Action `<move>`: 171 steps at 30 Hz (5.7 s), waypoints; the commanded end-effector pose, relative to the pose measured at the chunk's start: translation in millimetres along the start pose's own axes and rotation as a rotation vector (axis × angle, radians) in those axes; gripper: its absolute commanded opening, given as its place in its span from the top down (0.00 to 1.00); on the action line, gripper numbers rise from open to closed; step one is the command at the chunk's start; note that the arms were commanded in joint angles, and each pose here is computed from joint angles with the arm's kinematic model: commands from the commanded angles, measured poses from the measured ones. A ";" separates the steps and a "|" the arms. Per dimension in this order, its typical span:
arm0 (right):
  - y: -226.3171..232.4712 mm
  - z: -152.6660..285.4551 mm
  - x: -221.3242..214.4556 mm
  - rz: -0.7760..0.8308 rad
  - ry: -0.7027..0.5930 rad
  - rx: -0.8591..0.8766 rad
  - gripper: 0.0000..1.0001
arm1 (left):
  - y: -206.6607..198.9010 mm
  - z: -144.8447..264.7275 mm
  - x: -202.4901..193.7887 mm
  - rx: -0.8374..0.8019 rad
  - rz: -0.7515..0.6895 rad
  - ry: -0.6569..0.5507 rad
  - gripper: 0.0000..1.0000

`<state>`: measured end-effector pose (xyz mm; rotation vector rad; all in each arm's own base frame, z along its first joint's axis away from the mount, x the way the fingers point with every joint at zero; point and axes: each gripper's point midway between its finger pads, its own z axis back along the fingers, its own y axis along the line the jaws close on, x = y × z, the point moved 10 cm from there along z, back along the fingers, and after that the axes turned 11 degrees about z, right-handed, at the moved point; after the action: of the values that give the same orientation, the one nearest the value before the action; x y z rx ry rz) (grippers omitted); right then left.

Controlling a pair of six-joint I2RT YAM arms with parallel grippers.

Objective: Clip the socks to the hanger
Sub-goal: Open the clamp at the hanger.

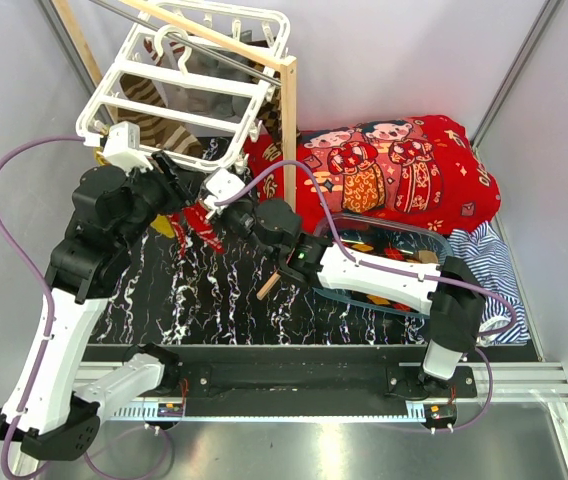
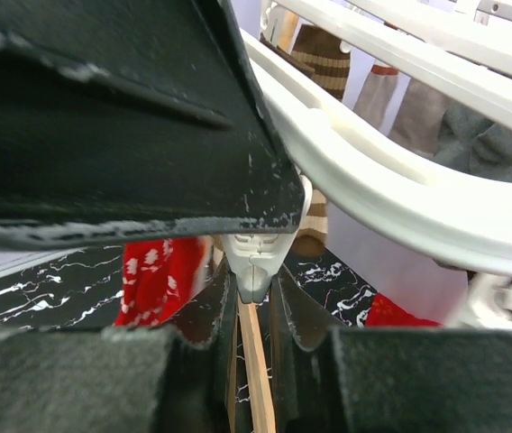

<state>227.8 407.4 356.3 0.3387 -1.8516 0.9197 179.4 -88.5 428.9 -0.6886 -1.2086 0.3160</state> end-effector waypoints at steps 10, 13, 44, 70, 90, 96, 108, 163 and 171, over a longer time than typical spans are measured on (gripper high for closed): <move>-9.8 8.0 27.0 -0.008 -0.072 -0.057 0.85 | -4.6 -2.0 6.7 -0.028 -0.002 -0.050 0.77; -11.4 12.7 27.7 -0.015 -0.076 -0.045 0.75 | -4.3 -0.8 8.5 -0.026 -0.024 -0.060 0.83; -62.9 21.7 26.4 -0.288 -0.182 0.399 0.30 | -19.8 -0.4 17.1 -0.369 -0.435 0.033 0.99; -69.2 5.5 35.0 -0.293 -0.259 0.534 0.64 | -22.5 5.1 16.7 -0.395 -0.411 0.034 0.98; -62.8 7.5 41.6 -0.252 -0.176 0.415 1.00 | -21.5 21.3 25.3 -0.281 -0.268 -0.075 0.45; -54.3 7.3 48.3 -0.191 -0.129 0.304 1.00 | -20.6 27.8 24.9 -0.240 -0.169 -0.100 0.34; -42.9 2.7 57.0 -0.105 -0.071 0.168 1.00 | -8.6 20.5 17.9 -0.107 -0.077 -0.105 0.29; -40.4 134.1 -12.0 -0.046 0.497 0.176 0.17 | -21.4 -2.2 16.9 -0.004 -0.169 -0.107 0.98; -80.9 208.0 -69.7 -0.211 0.855 0.134 0.16 | -18.9 0.9 14.9 0.005 -0.176 -0.093 1.00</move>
<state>175.0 237.0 312.8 0.2012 -1.1648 0.9682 184.4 -98.5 440.7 -0.5711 -1.3032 0.2014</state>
